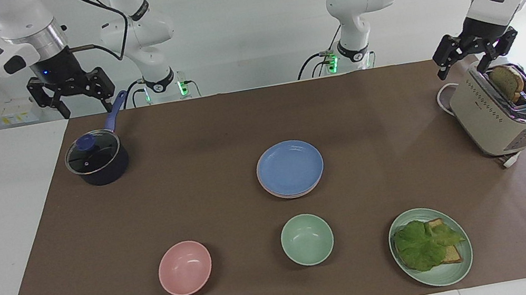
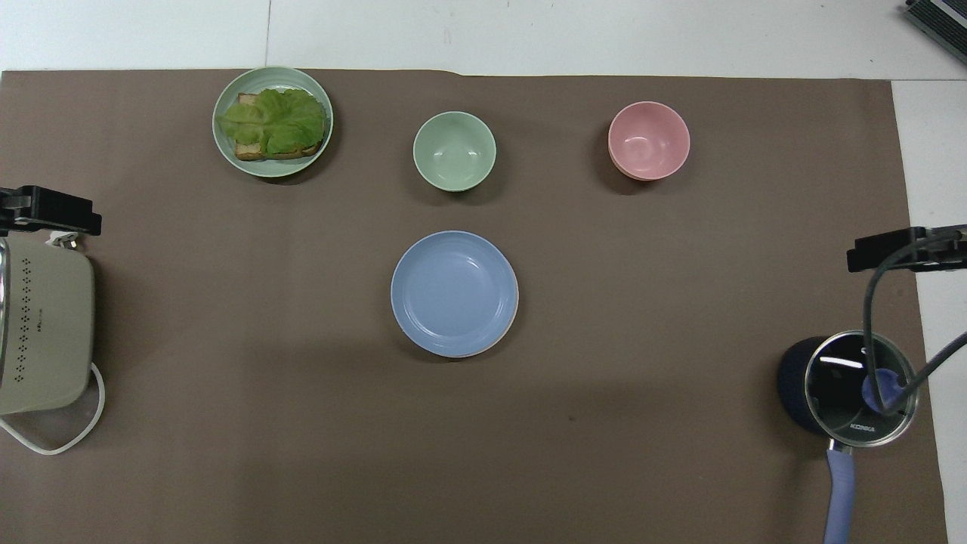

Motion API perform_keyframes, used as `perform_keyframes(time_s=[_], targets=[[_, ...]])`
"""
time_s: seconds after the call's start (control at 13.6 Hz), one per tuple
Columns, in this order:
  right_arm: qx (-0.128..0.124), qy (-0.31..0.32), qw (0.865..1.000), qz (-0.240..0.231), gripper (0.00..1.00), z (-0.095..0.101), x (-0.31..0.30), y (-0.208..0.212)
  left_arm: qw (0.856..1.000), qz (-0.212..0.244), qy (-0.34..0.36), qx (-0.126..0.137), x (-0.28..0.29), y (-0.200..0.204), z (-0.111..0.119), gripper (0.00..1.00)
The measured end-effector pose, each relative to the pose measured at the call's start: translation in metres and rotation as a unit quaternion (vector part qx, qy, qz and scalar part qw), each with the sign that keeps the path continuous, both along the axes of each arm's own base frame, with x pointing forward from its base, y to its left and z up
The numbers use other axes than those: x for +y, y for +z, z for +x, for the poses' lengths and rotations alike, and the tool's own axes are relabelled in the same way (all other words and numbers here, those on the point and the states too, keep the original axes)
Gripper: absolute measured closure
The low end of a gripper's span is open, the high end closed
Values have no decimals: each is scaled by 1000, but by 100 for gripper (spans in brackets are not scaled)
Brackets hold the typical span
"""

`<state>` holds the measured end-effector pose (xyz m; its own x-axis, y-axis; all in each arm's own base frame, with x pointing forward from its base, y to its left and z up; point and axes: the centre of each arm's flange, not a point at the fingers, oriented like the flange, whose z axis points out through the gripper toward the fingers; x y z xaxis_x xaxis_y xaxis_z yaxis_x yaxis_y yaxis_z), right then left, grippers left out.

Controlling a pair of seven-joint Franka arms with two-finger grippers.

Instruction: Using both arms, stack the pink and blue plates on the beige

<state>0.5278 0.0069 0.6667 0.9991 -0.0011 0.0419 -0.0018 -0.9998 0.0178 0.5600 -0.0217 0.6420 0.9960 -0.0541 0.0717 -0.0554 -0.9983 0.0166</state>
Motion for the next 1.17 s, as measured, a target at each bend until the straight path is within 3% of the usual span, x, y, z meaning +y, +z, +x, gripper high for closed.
perform_keyframes(time_s=[0.73,1.17], targets=[[23,28,999,-1,0,-2,-20,-15,1000,0,0,0,0,0,0,0],[24,28,999,0,0,-5,-21,-16,1000,0,0,0,0,0,0,0]])
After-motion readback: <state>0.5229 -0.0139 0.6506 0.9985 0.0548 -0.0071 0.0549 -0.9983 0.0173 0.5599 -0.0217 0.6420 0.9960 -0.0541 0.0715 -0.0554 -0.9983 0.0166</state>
